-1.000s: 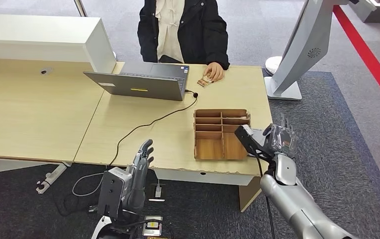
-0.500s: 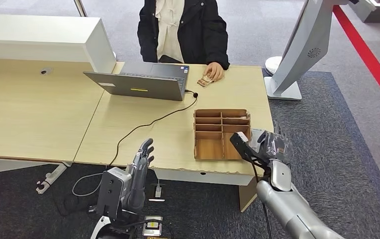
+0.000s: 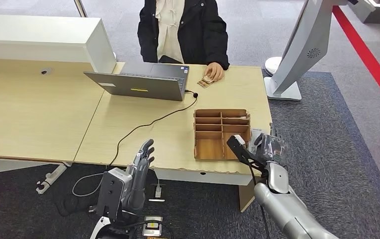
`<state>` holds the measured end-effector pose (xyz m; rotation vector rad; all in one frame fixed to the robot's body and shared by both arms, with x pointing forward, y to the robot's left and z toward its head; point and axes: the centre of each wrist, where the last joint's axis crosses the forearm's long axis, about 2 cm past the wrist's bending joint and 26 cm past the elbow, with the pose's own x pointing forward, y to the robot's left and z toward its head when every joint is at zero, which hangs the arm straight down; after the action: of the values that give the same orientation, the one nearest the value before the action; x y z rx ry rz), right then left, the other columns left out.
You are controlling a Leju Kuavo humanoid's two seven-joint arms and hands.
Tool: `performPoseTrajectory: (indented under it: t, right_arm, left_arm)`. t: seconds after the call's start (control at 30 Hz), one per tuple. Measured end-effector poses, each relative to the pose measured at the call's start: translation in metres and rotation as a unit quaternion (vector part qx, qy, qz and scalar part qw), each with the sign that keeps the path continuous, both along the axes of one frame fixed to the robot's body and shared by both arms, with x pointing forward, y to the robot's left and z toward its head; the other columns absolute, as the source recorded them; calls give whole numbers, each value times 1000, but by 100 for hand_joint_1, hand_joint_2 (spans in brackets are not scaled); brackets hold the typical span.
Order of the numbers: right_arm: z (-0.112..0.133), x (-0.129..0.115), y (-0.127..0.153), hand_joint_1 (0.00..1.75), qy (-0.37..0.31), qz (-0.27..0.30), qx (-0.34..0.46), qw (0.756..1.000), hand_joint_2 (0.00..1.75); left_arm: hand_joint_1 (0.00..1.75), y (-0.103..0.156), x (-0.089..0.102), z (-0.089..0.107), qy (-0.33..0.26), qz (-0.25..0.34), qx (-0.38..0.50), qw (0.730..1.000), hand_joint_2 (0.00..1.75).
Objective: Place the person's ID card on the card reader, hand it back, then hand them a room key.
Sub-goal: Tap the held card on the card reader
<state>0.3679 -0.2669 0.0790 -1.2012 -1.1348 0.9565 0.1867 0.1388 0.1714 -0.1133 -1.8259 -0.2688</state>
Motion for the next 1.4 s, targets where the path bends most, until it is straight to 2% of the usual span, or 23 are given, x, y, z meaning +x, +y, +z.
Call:
performPoseTrajectory:
  t: [0.47, 0.77, 0.93, 1.4]
  right_arm:
    - [0, -2, 8, 175, -6, 18, 0, 1000, 175]
    - [19, 6, 15, 175, -33, 30, -12, 999, 175]
    - [40, 17, 11, 175, -63, 32, -22, 997, 175]
    - [127, 55, 0, 175, -164, 37, -47, 985, 175]
  left_arm:
    - [0, 1, -1, -1, 5, 2, 5, 1000, 0]
    - [0, 1, -1, -1, 7, 0, 3, 1000, 0]
    - [0, 1, -1, -1, 5, -5, 1, 1000, 0]
    - [0, 1, 1, 0, -8, -10, -7, 1000, 0]
